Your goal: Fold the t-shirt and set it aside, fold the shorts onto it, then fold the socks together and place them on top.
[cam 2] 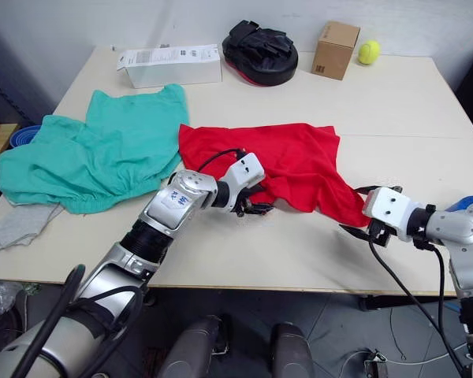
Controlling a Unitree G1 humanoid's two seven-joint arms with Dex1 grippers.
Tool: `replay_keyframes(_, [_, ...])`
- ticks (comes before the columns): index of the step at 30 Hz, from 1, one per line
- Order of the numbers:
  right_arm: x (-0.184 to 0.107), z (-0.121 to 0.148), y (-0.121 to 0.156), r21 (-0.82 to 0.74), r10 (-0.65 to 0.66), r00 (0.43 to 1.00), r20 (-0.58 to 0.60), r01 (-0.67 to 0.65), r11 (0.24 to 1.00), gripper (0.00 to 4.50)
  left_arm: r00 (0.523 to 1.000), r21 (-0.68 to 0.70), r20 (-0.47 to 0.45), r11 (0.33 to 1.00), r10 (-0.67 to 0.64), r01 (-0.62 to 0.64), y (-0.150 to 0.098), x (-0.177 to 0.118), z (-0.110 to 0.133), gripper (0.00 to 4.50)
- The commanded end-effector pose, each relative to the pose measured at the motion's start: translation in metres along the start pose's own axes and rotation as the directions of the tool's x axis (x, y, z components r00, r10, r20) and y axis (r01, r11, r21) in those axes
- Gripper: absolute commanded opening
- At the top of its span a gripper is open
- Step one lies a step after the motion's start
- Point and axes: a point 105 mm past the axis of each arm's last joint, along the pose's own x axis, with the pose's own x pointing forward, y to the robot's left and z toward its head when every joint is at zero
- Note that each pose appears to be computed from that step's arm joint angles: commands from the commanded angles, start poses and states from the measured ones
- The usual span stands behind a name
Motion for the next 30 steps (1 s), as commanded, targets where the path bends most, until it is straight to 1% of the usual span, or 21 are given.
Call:
replay_keyframes(1, [-0.002, 0.0, -0.008, -0.002, -0.029, 1.0, 0.005, 0.029, 1.0, 4.5, 1.0, 0.04, -0.003, 0.999, -0.003, 0.004, -0.003, -0.002, -0.001, 1.6])
replay_keyframes(4, [-0.003, -0.005, -0.005, -0.007, -0.002, 1.0, -0.016, 0.002, 1.0, 3.88, 1.0, 0.051, -0.021, 0.999, -0.004, 0.005, -0.001, -0.006, -0.007, 0.59])
replay_keyframes(5, [-0.003, -0.007, -0.004, -0.009, 0.009, 1.0, -0.023, -0.009, 1.0, 3.52, 1.0, 0.054, -0.025, 0.998, -0.006, 0.008, -0.001, -0.007, -0.008, 0.25])
replay_keyframes(6, [-0.003, -0.009, -0.003, -0.011, 0.019, 0.999, -0.032, -0.019, 1.0, 3.21, 1.0, 0.062, -0.03, 0.998, -0.01, 0.012, -0.001, -0.007, -0.009, 0.01])
replay_keyframes(14, [0.002, -0.031, -0.001, -0.005, 0.07, 0.99, -0.119, -0.071, 0.997, 0.29, 0.999, 0.085, -0.047, 0.996, -0.012, 0.016, 0.001, -0.019, -0.011, 0.0])
replay_keyframes(15, [0.003, -0.034, -0.001, 0.001, 0.076, 0.989, -0.128, -0.077, 0.997, 0.03, 0.998, 0.086, -0.054, 0.996, -0.013, 0.018, 0.002, -0.024, -0.013, 0.0])
replay_keyframes(19, [0.003, -0.036, -0.003, -0.002, 0.093, 0.986, -0.138, -0.094, 0.996, 0.03, 0.995, 0.092, -0.095, 0.995, -0.023, 0.031, 0.005, -0.043, -0.023, 0.0])
replay_keyframes(24, [-0.001, -0.02, -0.003, -0.027, 0.154, 0.984, -0.085, -0.157, 0.987, 0.03, 0.986, 0.108, -0.157, 0.991, -0.064, 0.081, 0.002, -0.079, -0.036, 0.0])
replay_keyframes(27, [-0.005, -0.002, 0.009, -0.034, 0.254, 0.967, -0.03, -0.255, 0.966, 0.03, 0.97, 0.116, -0.208, 0.982, -0.123, 0.149, -0.008, -0.102, -0.046, 0.0])
replay_keyframes(30, [-0.014, 0.006, 0.031, -0.022, 0.387, 0.922, -0.022, -0.388, 0.921, 0.03, 0.948, 0.13, -0.262, 0.966, -0.182, 0.222, -0.021, -0.12, -0.056, 0.0])
